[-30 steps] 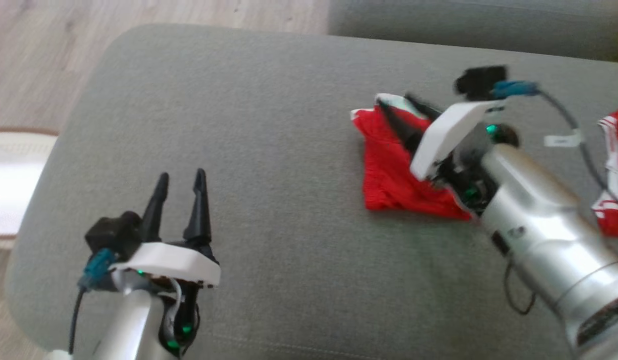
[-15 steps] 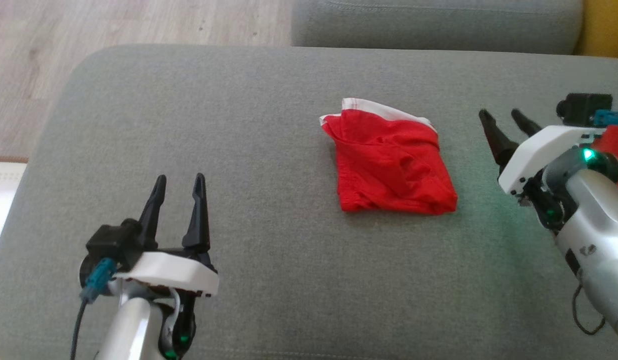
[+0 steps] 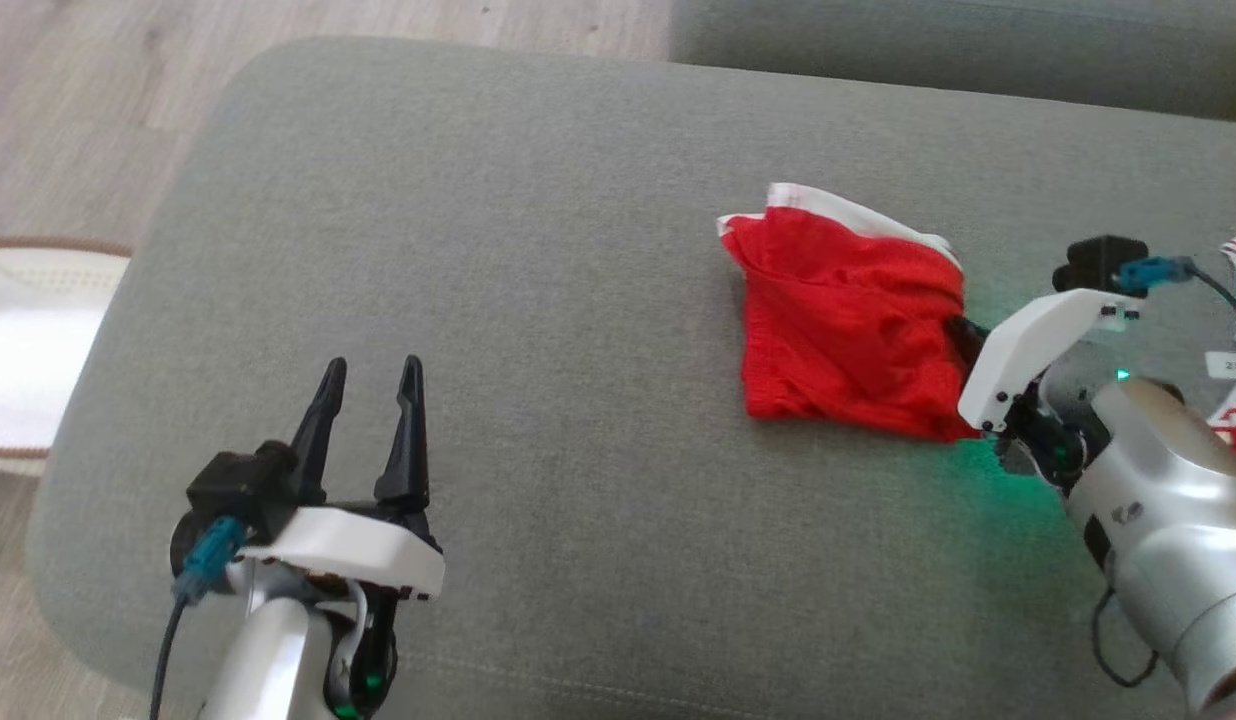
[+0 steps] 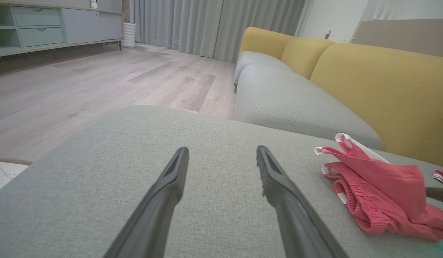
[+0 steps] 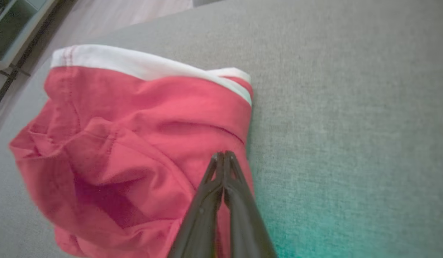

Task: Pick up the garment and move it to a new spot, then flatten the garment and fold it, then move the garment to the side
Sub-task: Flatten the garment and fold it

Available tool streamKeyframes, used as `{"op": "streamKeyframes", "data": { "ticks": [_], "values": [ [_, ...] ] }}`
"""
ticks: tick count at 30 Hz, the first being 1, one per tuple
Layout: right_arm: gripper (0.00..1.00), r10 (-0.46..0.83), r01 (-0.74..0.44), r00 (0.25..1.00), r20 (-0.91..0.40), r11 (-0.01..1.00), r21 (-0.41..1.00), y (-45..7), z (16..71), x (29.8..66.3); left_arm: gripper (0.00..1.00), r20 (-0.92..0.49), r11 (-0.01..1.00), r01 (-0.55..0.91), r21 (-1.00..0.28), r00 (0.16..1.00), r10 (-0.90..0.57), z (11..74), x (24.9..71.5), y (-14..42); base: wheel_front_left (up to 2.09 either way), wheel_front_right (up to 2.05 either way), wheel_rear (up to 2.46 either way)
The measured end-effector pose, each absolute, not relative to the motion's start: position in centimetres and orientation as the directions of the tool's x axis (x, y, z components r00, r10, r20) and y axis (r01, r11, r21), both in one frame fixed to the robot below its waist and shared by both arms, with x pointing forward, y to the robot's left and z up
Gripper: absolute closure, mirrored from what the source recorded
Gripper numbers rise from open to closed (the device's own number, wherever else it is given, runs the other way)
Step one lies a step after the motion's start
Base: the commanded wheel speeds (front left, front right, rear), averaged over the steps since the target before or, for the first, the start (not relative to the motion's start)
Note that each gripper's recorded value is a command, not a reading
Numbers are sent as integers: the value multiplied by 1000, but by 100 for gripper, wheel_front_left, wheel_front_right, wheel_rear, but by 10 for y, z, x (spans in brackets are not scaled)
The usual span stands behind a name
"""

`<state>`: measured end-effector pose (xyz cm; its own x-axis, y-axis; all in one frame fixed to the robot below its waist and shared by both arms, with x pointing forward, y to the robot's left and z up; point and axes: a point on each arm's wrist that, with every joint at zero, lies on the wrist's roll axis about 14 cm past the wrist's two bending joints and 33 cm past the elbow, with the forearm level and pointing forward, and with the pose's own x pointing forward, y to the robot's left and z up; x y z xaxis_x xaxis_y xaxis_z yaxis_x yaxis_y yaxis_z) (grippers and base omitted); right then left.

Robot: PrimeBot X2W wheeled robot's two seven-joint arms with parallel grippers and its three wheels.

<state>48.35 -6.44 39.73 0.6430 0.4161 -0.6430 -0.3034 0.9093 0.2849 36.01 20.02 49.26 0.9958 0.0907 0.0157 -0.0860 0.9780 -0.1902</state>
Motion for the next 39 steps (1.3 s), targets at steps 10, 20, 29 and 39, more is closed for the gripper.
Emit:
{"op": "streamKeyframes", "data": {
  "ticks": [10,20,29,39],
  "values": [
    [100,567,-213,503,-653,813,542,-9,394,469,0,-14,972,-142,-185,990,142,484,353,216,0,0,0],
    [100,774,-294,247,-583,633,716,49,407,390,0,1,976,-110,-186,994,112,488,359,206,0,0,0],
    [100,790,-366,422,-444,597,714,35,444,403,0,17,981,-55,-187,998,59,492,366,190,0,0,0],
    [100,653,-311,632,-418,707,636,-15,453,471,0,-11,980,-66,-185,998,65,483,364,193,0,0,0]
  ]
}}
